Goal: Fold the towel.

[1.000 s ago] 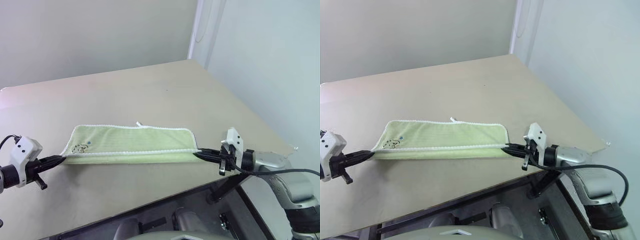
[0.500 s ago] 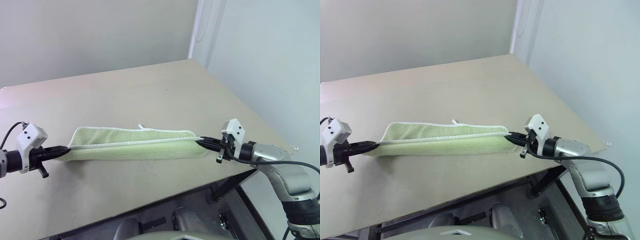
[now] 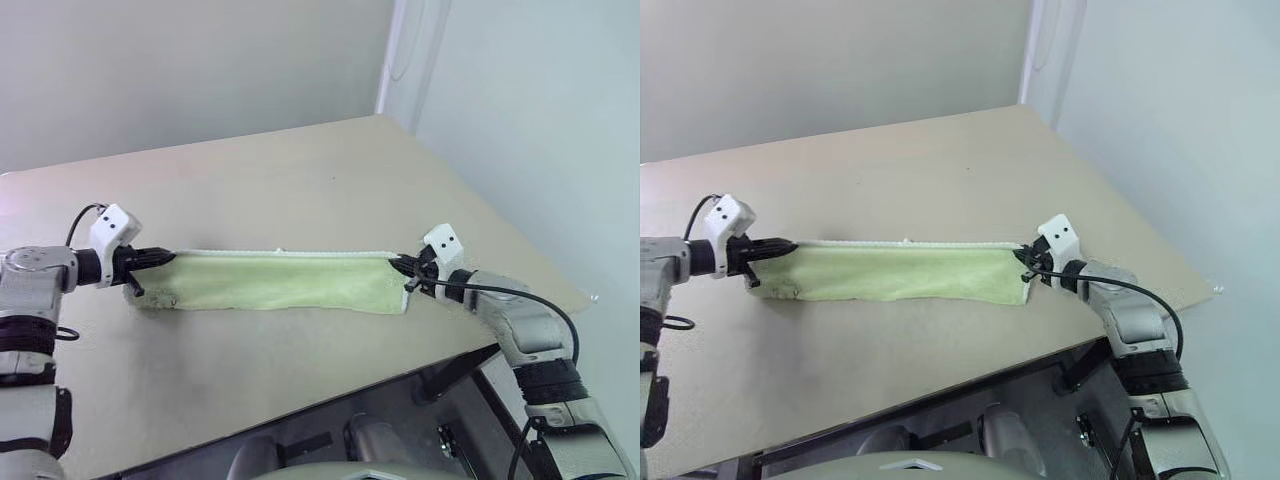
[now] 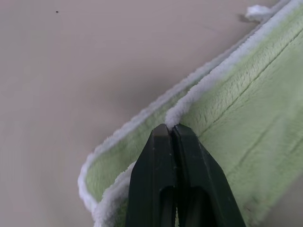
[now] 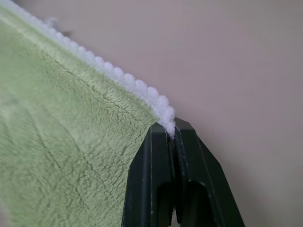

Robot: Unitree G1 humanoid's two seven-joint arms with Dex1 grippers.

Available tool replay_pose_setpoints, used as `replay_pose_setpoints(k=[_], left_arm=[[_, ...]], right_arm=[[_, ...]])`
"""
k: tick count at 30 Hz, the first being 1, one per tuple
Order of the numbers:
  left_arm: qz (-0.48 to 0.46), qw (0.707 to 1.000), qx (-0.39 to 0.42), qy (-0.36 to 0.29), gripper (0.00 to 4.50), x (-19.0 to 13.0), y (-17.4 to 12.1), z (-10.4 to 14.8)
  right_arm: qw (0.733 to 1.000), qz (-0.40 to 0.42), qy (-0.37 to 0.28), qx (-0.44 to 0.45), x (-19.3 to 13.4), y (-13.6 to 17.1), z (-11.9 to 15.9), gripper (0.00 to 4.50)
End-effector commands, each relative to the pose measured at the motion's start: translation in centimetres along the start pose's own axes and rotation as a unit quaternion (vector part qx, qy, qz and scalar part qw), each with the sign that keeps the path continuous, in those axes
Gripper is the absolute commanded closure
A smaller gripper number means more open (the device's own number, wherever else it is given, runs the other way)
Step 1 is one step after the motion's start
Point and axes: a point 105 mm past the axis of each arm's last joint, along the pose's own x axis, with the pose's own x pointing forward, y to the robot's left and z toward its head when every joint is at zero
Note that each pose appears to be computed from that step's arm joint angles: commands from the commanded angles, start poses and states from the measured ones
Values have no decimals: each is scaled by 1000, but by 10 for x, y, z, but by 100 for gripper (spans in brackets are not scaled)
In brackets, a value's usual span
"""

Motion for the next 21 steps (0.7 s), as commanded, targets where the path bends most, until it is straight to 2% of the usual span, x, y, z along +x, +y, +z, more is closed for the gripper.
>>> replay_pose_setpoints(k=[1,4,7,10,17,19,21], left_arm=[[30,1000,7,6,450,1,13,4],[33,999,2,9,450,7,13,1],[64,998,-8,-2,378,13,20,1],[58,998,-12,-11,273,15,19,3],[94,994,-12,-50,13,12,29,20],[70,995,-12,-73,0,10,24,31],[39,995,-4,-96,0,9,16,44]], right_arm=[[999,-41,-6,-8,8,-15,7,445],[999,-41,0,-10,14,-17,4,445],[1000,-7,-6,11,18,-7,9,450],[1000,15,-9,10,18,0,12,381],[994,35,-56,86,10,2,44,130],[984,43,-69,156,0,-1,58,59],[969,60,-83,227,-11,-2,69,59]])
